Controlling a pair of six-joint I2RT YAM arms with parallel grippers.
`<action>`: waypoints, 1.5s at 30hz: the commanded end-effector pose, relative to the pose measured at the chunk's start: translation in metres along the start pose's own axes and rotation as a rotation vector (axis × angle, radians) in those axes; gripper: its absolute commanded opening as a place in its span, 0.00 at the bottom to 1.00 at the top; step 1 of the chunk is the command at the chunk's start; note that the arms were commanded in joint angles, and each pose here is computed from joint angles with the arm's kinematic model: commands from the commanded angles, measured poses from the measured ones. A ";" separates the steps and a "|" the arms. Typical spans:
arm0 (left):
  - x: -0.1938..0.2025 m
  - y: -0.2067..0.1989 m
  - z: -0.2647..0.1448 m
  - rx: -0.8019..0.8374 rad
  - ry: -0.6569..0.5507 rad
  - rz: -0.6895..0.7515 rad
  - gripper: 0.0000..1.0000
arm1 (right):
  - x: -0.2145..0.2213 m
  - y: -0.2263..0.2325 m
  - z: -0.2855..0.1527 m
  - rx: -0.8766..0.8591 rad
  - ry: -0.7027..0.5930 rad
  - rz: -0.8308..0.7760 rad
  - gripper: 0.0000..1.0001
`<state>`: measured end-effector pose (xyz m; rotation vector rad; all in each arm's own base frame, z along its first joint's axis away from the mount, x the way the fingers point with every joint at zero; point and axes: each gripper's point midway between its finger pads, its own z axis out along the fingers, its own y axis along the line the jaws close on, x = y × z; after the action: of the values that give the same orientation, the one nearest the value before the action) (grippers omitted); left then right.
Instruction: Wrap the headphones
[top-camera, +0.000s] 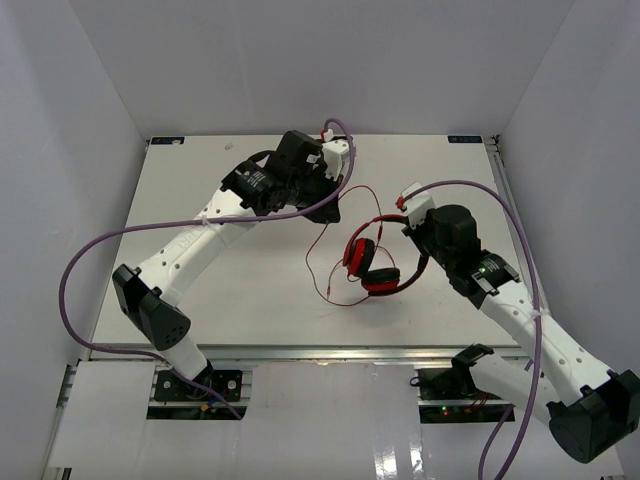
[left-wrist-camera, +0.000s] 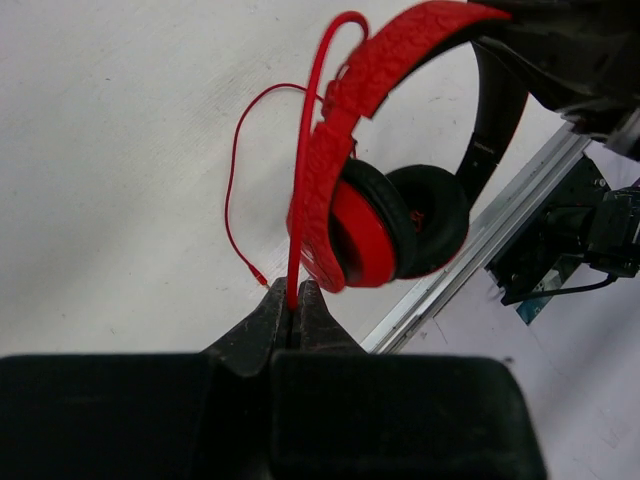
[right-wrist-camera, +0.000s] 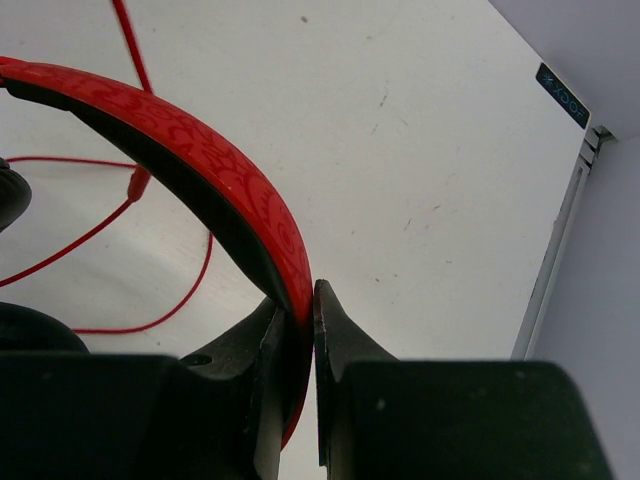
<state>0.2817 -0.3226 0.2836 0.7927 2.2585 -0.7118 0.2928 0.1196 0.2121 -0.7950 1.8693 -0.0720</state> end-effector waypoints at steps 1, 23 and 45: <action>-0.001 -0.012 -0.031 0.004 -0.055 -0.019 0.00 | -0.050 -0.037 0.001 0.181 -0.154 0.152 0.08; 0.001 -0.071 -0.029 0.290 -0.017 -0.095 0.00 | -0.058 -0.069 0.024 0.392 -0.128 0.306 0.08; 0.013 -0.118 0.053 0.268 -0.080 -0.121 0.00 | -0.120 -0.079 0.038 0.258 -0.250 0.659 0.08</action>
<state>0.2081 -0.4245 0.2612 0.7945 2.2789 -1.1539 0.3816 0.1276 0.2683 -0.1232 1.8685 0.0155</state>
